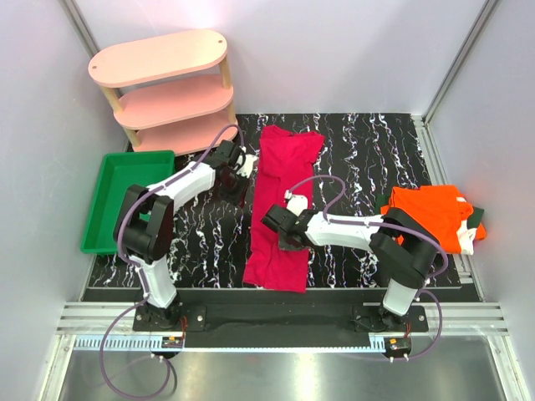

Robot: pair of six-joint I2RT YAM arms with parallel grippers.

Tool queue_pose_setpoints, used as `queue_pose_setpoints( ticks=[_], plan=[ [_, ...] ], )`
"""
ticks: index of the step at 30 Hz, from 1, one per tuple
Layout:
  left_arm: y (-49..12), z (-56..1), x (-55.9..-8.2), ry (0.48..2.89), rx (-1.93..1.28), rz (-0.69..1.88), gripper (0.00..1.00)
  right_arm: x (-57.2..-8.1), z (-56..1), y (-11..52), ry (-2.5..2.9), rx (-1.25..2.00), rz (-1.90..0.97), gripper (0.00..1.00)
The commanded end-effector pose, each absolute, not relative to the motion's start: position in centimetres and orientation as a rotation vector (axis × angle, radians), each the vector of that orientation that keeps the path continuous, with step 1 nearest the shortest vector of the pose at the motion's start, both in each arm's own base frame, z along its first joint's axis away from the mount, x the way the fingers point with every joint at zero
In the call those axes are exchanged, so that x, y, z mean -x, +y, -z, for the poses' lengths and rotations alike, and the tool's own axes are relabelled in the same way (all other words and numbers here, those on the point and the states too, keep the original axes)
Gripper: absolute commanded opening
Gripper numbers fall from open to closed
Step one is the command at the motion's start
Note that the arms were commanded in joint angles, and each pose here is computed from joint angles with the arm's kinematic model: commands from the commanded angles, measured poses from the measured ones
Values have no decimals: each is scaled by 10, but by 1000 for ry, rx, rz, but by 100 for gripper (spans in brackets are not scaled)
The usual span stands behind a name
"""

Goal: Fold and stack the t-shirts
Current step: Rotate the tshirt 90 degrees

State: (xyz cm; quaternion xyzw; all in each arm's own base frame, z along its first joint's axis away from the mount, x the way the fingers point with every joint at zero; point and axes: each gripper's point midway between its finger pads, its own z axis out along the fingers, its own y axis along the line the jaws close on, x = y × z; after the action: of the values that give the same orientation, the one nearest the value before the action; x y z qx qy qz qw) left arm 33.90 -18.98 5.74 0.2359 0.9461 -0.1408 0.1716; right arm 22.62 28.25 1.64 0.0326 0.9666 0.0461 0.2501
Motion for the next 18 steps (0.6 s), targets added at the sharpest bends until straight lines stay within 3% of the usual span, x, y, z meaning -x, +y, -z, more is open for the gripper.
queue_pose_setpoints(
  ticks=[1, 15, 18],
  plan=[
    [-203, -69, -350, 2636, -685, 453, 19, -220, -7, 282, 2641, -174, -131, 28],
    [-183, -69, -336, 2642, -721, 398, 19, -208, 16, 271, 2712, -244, -32, 32],
    [-178, -85, -340, 2603, -685, 414, 20, -227, -20, 286, 2568, -134, -53, 32]
  ],
)
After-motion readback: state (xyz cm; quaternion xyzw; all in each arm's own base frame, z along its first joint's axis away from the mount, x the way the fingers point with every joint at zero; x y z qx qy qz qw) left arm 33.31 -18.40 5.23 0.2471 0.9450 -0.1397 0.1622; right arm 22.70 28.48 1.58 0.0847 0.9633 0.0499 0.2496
